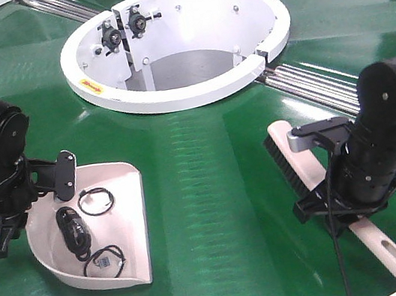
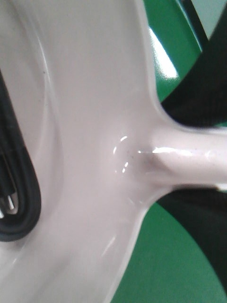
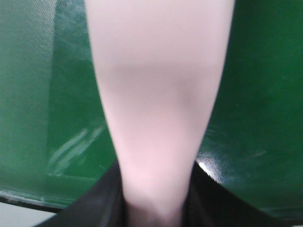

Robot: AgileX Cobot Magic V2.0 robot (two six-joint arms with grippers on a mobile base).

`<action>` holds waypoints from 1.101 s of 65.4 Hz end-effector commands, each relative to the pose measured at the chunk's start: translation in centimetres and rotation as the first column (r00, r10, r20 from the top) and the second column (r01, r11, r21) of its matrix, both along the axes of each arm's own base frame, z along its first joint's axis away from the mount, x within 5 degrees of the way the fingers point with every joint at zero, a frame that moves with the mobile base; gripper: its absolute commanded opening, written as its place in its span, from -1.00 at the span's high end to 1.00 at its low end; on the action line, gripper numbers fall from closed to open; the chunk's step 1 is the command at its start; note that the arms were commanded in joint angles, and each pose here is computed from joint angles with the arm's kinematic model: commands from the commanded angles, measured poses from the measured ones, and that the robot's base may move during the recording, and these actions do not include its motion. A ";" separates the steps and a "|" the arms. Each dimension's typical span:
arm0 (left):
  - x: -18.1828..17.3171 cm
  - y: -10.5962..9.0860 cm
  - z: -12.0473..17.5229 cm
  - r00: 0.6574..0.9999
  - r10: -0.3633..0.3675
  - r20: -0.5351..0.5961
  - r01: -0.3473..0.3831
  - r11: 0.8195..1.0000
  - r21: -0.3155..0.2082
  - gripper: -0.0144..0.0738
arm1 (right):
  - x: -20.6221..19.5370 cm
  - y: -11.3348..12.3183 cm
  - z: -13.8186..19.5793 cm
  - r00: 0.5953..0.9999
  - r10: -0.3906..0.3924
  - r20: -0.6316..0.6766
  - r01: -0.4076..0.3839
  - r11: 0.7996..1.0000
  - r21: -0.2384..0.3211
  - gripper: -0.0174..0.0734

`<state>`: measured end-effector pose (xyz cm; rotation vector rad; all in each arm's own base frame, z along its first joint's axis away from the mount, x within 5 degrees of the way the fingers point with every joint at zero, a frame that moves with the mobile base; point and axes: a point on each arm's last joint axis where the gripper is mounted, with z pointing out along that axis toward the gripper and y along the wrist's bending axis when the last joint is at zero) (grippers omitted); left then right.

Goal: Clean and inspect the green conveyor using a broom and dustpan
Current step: 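Move the brush back and lower it onto the belt with the right gripper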

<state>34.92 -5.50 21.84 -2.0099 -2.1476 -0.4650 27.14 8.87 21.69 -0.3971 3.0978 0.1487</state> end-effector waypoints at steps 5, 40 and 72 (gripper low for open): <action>-0.1 -0.1 2.2 0.998 -0.002 0.067 0.003 1.000 -0.006 0.69 | 0.4 -0.1 1.5 0.996 0.011 0.094 -0.014 1.000 0.023 0.62; -0.1 -0.1 2.2 0.998 -0.002 0.067 0.003 1.000 -0.006 0.69 | 0.2 -0.1 1.3 0.997 0.033 0.066 -0.034 0.999 0.016 0.62; -0.1 -0.1 2.2 0.997 -0.001 0.076 0.002 1.000 -0.010 0.68 | 0.9 0.1 -1.1 0.999 0.030 -0.023 -0.030 1.000 -0.007 0.57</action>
